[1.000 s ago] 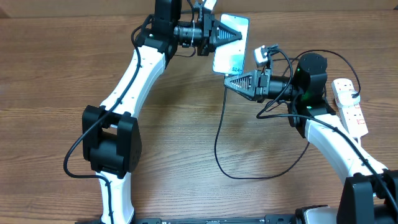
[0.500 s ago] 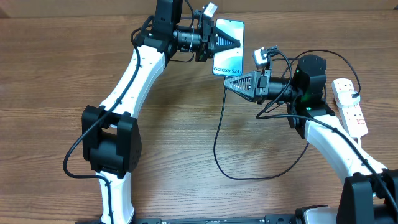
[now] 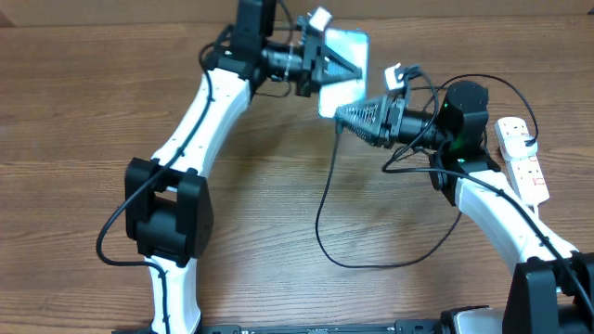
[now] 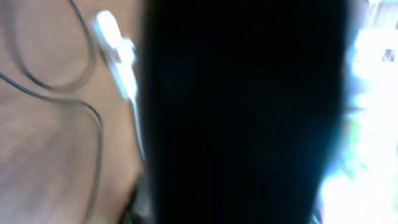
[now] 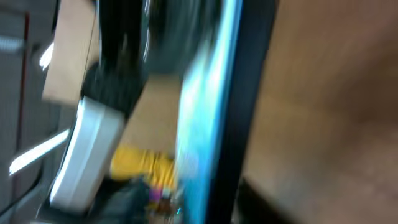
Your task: Plug charger to phone and switch on socket
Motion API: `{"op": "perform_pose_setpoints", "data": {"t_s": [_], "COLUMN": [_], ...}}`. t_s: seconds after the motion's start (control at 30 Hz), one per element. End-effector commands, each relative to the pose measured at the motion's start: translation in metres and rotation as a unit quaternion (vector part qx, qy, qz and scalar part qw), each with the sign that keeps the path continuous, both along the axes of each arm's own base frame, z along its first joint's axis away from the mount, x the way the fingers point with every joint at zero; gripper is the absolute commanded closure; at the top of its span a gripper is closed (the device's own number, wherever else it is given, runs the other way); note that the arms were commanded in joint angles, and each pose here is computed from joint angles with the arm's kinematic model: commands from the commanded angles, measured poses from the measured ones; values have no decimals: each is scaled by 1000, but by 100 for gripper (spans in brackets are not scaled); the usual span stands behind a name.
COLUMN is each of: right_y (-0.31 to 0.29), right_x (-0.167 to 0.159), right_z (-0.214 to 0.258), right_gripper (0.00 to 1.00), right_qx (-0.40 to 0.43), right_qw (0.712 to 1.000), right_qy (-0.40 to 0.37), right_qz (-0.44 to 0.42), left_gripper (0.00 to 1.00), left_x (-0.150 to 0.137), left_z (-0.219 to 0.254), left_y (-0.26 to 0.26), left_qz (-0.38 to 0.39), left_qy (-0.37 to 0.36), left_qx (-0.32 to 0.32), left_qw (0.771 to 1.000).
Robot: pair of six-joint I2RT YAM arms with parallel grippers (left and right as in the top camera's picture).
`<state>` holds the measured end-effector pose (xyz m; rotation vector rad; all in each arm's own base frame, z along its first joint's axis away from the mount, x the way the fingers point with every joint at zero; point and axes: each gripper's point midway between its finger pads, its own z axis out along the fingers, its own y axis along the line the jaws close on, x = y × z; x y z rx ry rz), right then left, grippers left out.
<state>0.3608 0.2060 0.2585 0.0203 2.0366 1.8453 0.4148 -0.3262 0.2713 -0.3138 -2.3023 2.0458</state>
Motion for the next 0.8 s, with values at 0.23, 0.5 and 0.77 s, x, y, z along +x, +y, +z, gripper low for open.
{"op": "perform_pose_setpoints", "data": {"t_s": [0.23, 0.5, 0.77], "right_y": [-4, -16, -35], "right_x": [1, -4, -31], "right_z": [7, -10, 10], "right_gripper": [2, 0, 0], "right_qx": [-22, -38, -2], "right_qw": [997, 998, 990], "right_qy": [-69, -56, -102], "right_qz": [4, 17, 102], "left_gripper": [96, 96, 96], "left_x": [-45, -34, -20], "left_z": [25, 19, -11], "left_y": [-26, -24, -14], "left_qz": [-88, -65, -11], "left_qy": [-78, -103, -62], "left_qx": [-54, -42, 31], "left_qw": [992, 992, 998]}}
